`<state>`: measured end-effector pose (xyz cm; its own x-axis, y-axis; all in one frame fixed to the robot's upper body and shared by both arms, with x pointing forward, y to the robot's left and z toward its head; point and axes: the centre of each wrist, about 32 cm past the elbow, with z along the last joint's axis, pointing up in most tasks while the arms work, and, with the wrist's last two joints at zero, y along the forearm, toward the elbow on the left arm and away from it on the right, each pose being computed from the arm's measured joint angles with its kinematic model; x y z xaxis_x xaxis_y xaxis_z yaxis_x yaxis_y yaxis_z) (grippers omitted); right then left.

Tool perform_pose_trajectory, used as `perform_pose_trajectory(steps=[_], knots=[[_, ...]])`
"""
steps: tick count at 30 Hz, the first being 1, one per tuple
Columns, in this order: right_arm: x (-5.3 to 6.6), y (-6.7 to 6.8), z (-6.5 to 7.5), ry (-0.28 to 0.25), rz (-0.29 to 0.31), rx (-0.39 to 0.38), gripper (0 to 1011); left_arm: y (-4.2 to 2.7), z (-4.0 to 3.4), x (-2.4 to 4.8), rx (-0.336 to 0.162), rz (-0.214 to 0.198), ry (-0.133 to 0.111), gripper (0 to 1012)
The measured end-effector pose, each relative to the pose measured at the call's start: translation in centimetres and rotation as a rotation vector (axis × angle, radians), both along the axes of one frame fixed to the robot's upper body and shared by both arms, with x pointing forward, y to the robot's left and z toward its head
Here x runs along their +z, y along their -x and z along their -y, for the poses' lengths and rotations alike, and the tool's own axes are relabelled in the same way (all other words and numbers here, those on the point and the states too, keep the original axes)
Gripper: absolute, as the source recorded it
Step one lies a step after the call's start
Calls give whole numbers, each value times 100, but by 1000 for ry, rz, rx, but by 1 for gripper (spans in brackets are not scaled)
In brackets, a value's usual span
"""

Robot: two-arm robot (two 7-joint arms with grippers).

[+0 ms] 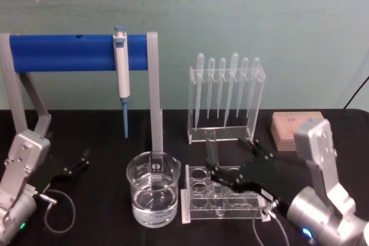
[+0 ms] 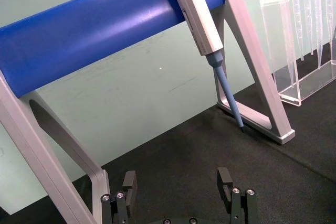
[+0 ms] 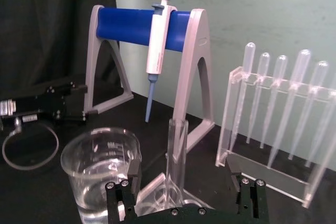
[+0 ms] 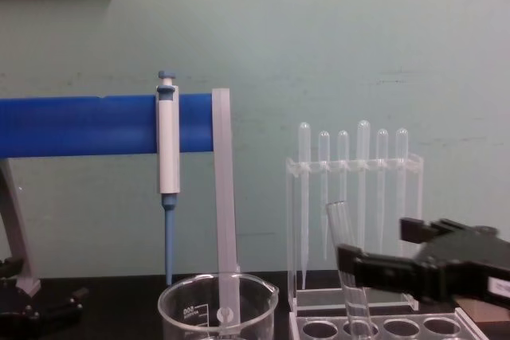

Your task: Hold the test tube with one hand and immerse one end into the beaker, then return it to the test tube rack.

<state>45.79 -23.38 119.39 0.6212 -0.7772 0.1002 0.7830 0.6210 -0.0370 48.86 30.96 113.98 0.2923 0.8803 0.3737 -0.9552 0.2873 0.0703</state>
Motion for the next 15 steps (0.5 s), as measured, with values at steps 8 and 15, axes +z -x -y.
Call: perform_pose_trajectory(steps=[8,15], knots=[[191,-300,-104,-5,-99,18,1004,0,0,0,0,0,0,1000],[317,-456,-76,11,-178,51,1004,0,0,0,0,0,0,1000]])
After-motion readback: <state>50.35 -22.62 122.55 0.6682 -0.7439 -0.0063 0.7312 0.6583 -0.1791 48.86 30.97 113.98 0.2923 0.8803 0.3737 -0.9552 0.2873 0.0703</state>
